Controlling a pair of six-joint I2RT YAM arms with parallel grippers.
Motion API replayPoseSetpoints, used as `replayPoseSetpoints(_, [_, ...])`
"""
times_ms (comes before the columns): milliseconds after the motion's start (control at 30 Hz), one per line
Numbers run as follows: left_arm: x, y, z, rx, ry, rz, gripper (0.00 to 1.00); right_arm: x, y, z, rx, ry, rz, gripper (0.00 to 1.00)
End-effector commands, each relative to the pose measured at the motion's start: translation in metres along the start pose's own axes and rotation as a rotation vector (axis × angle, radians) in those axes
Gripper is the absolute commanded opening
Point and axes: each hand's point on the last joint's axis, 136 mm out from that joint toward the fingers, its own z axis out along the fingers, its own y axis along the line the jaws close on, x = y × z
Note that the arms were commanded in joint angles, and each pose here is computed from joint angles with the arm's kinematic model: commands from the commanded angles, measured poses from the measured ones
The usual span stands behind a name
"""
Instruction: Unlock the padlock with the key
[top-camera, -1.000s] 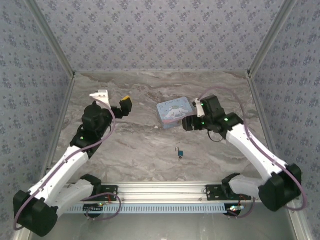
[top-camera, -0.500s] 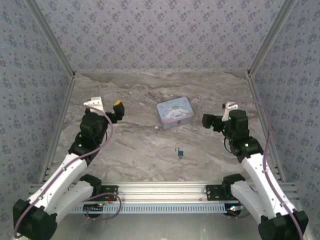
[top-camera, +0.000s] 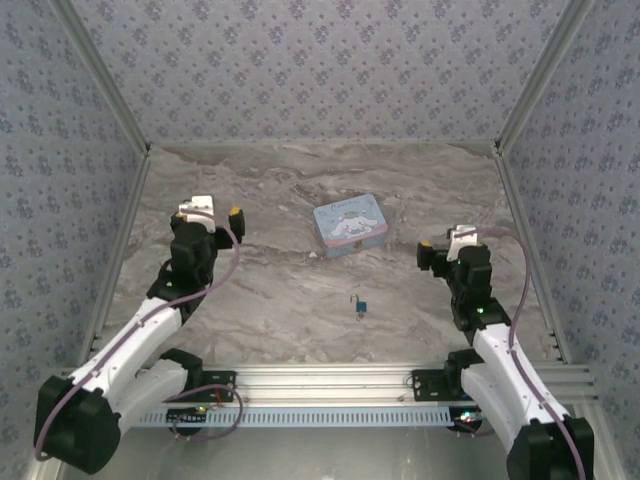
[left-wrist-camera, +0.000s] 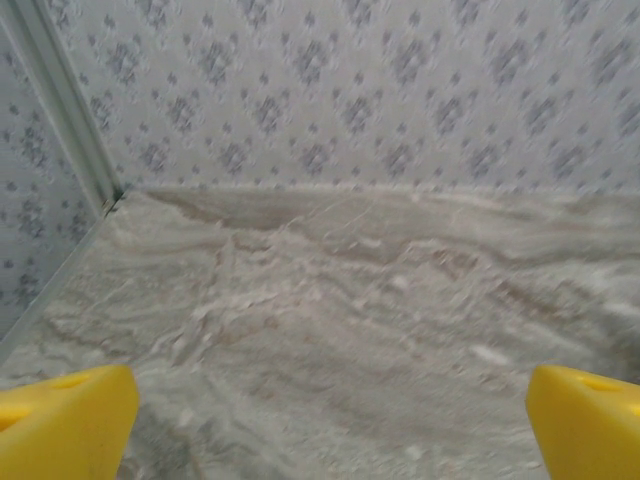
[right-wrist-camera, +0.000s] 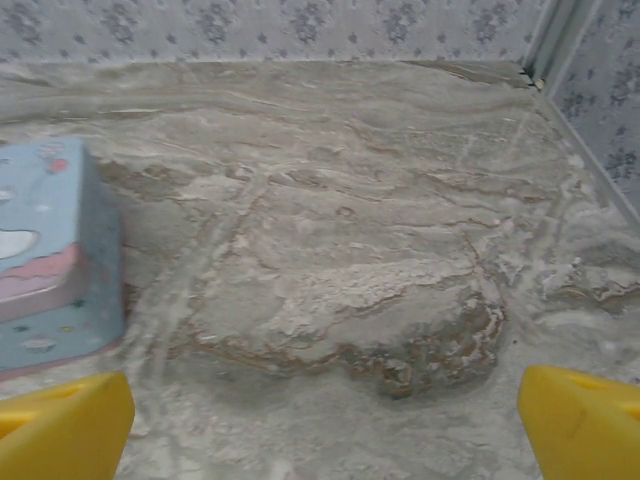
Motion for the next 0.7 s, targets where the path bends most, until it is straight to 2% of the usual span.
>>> replayPoseSetpoints(0, [0.014,0.022,0.011,-0.105,0.016,0.050,0.99,-0.001,-0.014,0.013,0.040,-0.057,-0.004,1.00])
replayPoseSetpoints(133, [0.041,0.035,0.028,-0.140,0.058,0.070,0.99,0.016,-0.020,0.035,0.033,-0.047,0.027,1.00])
replayPoseSetpoints(267, [0.061,0.043,0.040,-0.151,0.057,0.063,0.99,0.014,-0.016,0.050,-0.021,-0.066,0.023,1.00])
replayPoseSetpoints(467, [0.059,0.038,0.045,-0.069,-0.006,0.119,0.99,0.006,-0.015,0.065,-0.051,-0.128,0.015,1.00])
replayPoseSetpoints(567, [0.058,0.041,0.046,-0.024,-0.050,0.123,0.99,0.014,-0.014,0.077,-0.060,-0.129,0.021,1.00])
replayPoseSetpoints(667, [0.070,0.054,0.052,-0.043,-0.002,0.091,0.99,0.026,-0.013,0.091,-0.069,-0.103,0.020,1.00])
